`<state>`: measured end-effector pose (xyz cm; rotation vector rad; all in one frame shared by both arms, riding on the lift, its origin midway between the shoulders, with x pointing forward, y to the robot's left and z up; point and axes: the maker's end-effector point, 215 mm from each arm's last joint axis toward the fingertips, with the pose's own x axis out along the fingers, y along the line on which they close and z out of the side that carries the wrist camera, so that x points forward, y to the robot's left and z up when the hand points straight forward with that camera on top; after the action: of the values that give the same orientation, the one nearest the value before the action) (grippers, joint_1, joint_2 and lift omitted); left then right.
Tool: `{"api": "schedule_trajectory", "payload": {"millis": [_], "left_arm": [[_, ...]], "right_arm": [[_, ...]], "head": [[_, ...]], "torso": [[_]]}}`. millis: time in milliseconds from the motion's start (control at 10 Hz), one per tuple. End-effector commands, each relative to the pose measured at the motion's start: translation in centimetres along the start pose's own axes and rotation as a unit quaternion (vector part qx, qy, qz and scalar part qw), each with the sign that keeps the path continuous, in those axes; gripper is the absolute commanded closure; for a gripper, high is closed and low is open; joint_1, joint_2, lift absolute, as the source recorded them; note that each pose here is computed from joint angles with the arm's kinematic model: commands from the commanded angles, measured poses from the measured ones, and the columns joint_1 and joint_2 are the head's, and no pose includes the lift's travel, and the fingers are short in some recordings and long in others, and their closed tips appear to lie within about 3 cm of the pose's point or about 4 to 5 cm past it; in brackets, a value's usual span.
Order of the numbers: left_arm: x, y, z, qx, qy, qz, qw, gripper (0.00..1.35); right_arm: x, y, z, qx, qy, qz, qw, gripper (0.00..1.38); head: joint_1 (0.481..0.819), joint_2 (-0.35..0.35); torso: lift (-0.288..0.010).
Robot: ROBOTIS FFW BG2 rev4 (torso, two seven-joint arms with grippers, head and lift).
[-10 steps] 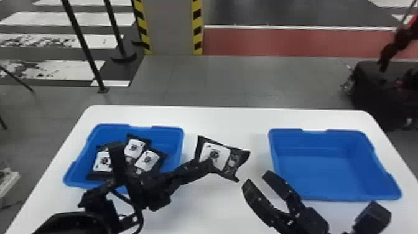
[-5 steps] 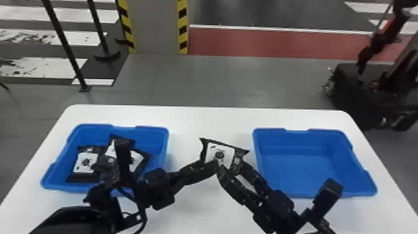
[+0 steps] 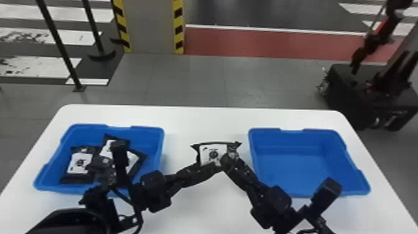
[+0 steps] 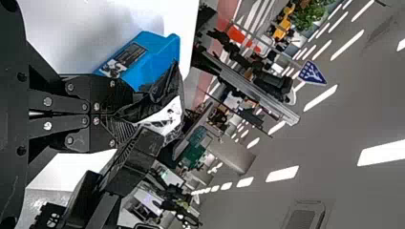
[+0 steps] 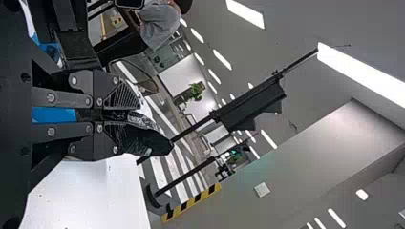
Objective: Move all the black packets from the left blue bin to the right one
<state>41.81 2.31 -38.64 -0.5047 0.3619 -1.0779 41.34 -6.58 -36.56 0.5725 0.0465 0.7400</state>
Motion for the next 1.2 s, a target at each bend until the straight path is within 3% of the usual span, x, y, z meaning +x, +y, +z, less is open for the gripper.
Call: {"api": "schedule_trajectory", "payload": {"millis": [0,100,200,400,500,700,800,900,1100], "left_arm": [[0.0,0.0,0.1,0.000,-0.001,-0.001,1.0000,1.19],[-0.1,0.2,0.0,-0.004,-0.003,0.003,1.0000,1.19],[-0.4,0.7,-0.1,-0.007,-0.008,0.014,0.9998,1.01],[-2.5,2.6,-0.2,-0.003,-0.028,0.054,0.9981,0.14],[-3.7,3.3,-0.6,-0.005,-0.033,0.068,0.9971,0.07],[-6.4,4.0,1.0,0.020,-0.074,0.090,0.9930,0.17],[-7.9,4.3,1.9,0.033,-0.083,0.104,0.9905,0.18],[-9.5,4.6,2.5,0.045,-0.087,0.120,0.9879,0.18],[-13.3,5.3,3.4,0.061,-0.095,0.162,0.9803,0.18]], "right_arm": [[0.0,0.0,0.6,-0.011,-0.008,0.000,1.000,1.28],[0.0,0.0,0.8,-0.014,-0.012,0.000,1.000,1.28],[0.0,0.0,1.3,-0.019,-0.019,-0.001,1.000,1.28],[-0.8,-2.5,3.6,-0.035,-0.043,-0.032,0.998,1.28],[-1.7,-4.5,5.1,-0.052,-0.051,-0.054,0.996,1.28],[-4.5,-10.7,8.4,-0.094,-0.067,-0.130,0.985,1.28],[-6.1,-14.1,9.3,-0.121,-0.054,-0.169,0.977,1.28],[-7.4,-17.1,8.9,-0.136,-0.033,-0.205,0.969,1.28],[-9.8,-21.0,6.1,-0.108,0.009,-0.269,0.957,1.21]], "head": [[0.695,-0.057],[0.695,-0.061],[0.695,-0.062],[0.695,-0.056],[0.695,-0.058],[0.695,-0.084],[0.695,-0.109],[0.695,-0.133],[0.695,-0.156]], "torso": [[-0.110],[-0.110],[-0.110],[-0.110],[-0.110],[-0.110],[-0.110],[-0.110],[-0.110]]}}
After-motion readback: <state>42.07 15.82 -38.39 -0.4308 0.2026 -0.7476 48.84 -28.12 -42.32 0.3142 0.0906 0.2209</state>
